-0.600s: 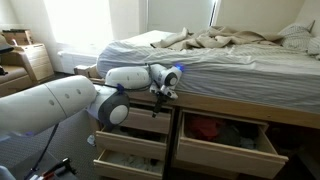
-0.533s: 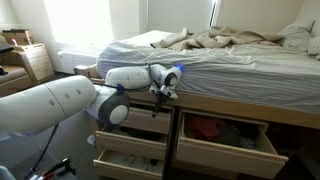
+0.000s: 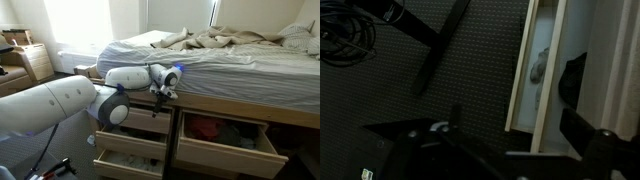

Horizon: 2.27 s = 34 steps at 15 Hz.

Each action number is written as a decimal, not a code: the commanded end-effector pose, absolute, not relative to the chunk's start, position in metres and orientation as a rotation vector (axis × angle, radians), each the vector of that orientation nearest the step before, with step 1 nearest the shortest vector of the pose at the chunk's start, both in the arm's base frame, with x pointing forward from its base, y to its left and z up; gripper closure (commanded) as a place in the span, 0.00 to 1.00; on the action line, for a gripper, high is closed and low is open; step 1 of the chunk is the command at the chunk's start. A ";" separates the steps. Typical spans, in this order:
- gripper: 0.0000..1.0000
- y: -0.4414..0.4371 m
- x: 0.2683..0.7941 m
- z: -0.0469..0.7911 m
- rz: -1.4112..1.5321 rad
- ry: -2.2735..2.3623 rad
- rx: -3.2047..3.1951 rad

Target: Open both topmost drawers fully

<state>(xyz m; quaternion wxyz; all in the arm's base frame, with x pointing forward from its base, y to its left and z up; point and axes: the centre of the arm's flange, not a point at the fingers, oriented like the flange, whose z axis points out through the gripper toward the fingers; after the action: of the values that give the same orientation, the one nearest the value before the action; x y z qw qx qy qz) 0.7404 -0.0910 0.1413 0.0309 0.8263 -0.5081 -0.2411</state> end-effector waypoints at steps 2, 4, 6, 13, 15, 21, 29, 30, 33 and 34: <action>0.00 -0.096 0.735 0.135 -0.764 -1.525 2.532; 0.00 -0.106 0.729 0.120 -0.786 -1.498 2.523; 0.00 -0.100 0.700 0.101 -0.738 -1.472 2.508; 0.00 -0.118 0.668 0.072 -0.801 -1.599 2.286; 0.00 -0.120 0.653 0.043 -0.827 -1.576 2.173; 0.00 -0.165 0.676 0.031 -0.803 -1.656 2.015; 0.00 -0.152 0.609 0.006 -0.495 -1.787 2.139; 0.00 -0.158 0.615 -0.002 -0.423 -1.811 2.182; 0.00 -0.168 0.628 -0.018 -0.219 -1.877 2.284; 0.00 -0.172 0.632 -0.022 -0.150 -1.903 2.311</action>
<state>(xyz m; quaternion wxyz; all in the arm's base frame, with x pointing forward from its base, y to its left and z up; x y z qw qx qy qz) 0.7070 -0.1770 -0.0238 0.1248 0.7615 -0.6282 -0.0996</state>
